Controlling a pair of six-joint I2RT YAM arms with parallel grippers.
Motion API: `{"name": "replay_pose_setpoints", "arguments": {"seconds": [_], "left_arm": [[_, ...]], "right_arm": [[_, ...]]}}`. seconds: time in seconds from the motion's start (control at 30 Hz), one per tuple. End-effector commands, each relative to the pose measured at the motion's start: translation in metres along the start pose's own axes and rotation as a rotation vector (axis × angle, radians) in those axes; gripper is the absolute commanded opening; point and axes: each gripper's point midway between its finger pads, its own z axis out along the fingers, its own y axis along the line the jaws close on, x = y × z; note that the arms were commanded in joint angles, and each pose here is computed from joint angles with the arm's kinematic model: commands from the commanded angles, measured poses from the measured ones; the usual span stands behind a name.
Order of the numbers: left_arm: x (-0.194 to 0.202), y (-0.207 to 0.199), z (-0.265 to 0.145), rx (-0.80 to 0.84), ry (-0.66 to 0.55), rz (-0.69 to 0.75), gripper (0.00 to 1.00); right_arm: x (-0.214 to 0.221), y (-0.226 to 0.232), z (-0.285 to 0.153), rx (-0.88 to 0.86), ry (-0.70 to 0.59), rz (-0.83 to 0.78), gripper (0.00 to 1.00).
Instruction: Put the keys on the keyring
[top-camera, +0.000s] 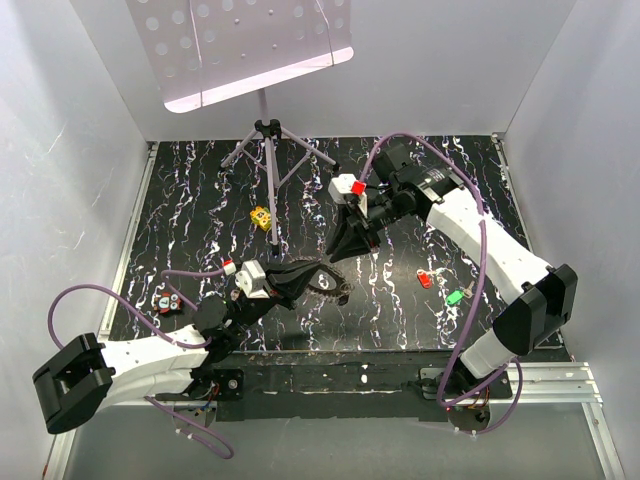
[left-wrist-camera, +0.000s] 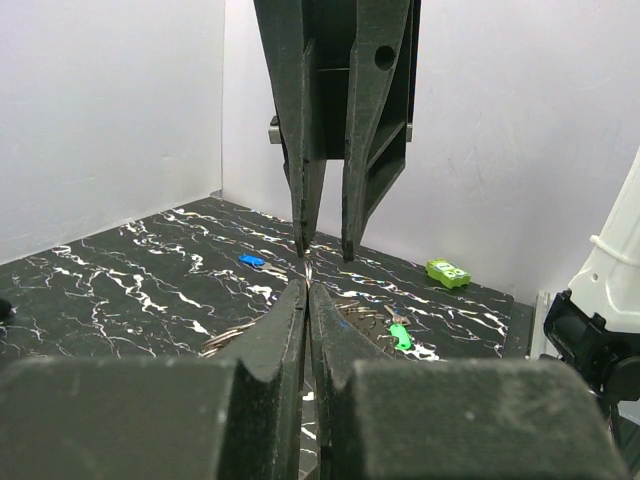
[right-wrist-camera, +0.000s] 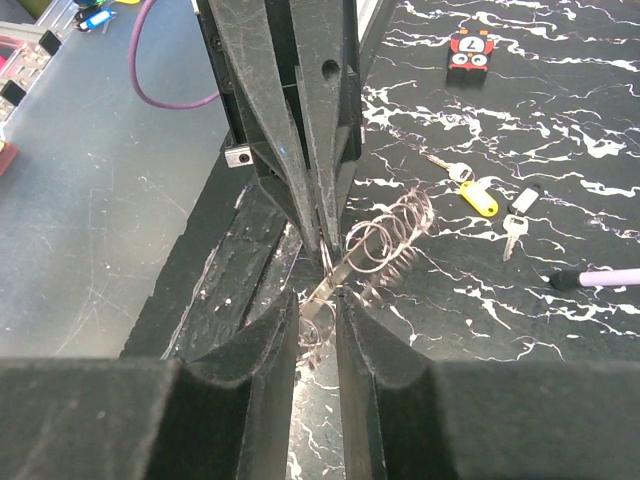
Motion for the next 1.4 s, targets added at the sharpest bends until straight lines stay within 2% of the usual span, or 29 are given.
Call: {"name": "replay_pose_setpoints", "arguments": {"seconds": [0.0, 0.5, 0.77, 0.83, 1.0, 1.2, 1.37], "left_arm": [[-0.023, -0.002, 0.006, 0.012, -0.067, 0.014, 0.0], [-0.025, -0.004, 0.007, 0.017, -0.073, 0.01, 0.0], [-0.024, -0.003, 0.006, 0.014, -0.064, 0.02, 0.0], [-0.021, -0.002, 0.006, 0.01, -0.054, 0.026, 0.0], [-0.021, 0.004, 0.003, -0.019, -0.041, 0.048, 0.0], [-0.025, 0.008, 0.003, -0.04, -0.036, 0.071, 0.0], [-0.026, 0.013, 0.004, -0.063, -0.036, 0.075, 0.0]], "right_arm": [[-0.012, 0.0, 0.005, -0.02, -0.021, -0.03, 0.28], [-0.007, -0.006, 0.01, -0.025, -0.014, 0.0, 0.27], [-0.007, -0.005, 0.012, -0.029, -0.009, 0.002, 0.08], [-0.008, -0.004, 0.012, -0.022, -0.004, 0.001, 0.11], [-0.01, 0.0, 0.004, 0.042, 0.013, 0.001, 0.32], [-0.001, 0.0, 0.002, 0.129, 0.013, 0.04, 0.43], [0.012, -0.001, 0.005, 0.169, 0.002, 0.105, 0.45]]}}
